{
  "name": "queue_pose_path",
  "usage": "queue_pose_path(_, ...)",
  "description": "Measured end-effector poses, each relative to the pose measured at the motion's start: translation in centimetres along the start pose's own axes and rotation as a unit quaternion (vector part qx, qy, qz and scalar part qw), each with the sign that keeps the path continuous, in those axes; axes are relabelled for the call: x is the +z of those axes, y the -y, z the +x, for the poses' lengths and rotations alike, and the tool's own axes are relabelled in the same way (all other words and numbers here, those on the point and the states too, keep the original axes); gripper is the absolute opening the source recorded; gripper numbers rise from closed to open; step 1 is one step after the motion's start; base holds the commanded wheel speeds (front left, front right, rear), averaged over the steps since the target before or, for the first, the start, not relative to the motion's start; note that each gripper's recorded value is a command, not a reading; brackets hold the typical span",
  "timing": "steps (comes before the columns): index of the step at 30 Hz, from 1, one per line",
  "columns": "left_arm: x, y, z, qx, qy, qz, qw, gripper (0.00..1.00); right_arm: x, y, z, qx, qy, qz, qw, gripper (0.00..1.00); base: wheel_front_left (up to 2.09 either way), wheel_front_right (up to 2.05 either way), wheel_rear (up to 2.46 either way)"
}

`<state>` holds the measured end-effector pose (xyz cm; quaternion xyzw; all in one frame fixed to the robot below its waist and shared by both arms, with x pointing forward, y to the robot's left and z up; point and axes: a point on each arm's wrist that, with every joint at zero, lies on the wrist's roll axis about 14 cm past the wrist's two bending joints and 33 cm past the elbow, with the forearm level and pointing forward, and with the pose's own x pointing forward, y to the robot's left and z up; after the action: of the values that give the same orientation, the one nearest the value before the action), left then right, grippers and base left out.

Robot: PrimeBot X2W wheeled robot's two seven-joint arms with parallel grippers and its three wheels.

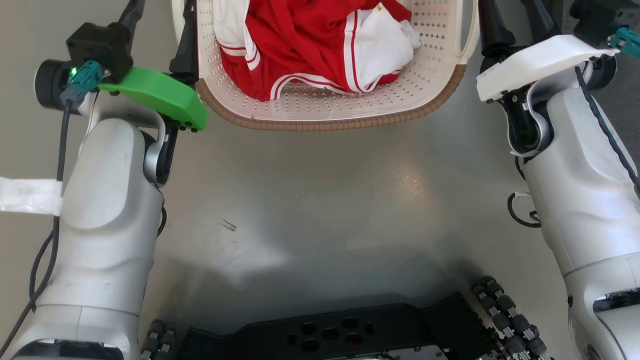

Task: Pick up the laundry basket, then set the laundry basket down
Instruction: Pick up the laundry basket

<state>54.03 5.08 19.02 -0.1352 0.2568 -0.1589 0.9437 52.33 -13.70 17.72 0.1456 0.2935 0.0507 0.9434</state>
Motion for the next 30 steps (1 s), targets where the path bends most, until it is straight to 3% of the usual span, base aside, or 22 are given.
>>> queue_pose_path(20,-5.4,0.2,1.5,-0.010,-0.093,-0.021,0.995,1.00,-5.5,0.2,0.9,-0.008,-0.083,0.023,0.996,1.00,0.00,0.00,0.00)
queue_pose_path(30,-6.6,0.2,2.0,-0.013,-0.121,-0.027,0.992,1.00,-5.8,0.2,1.9,-0.008,-0.092,0.029,0.995,1.00,0.00,0.00,0.00)
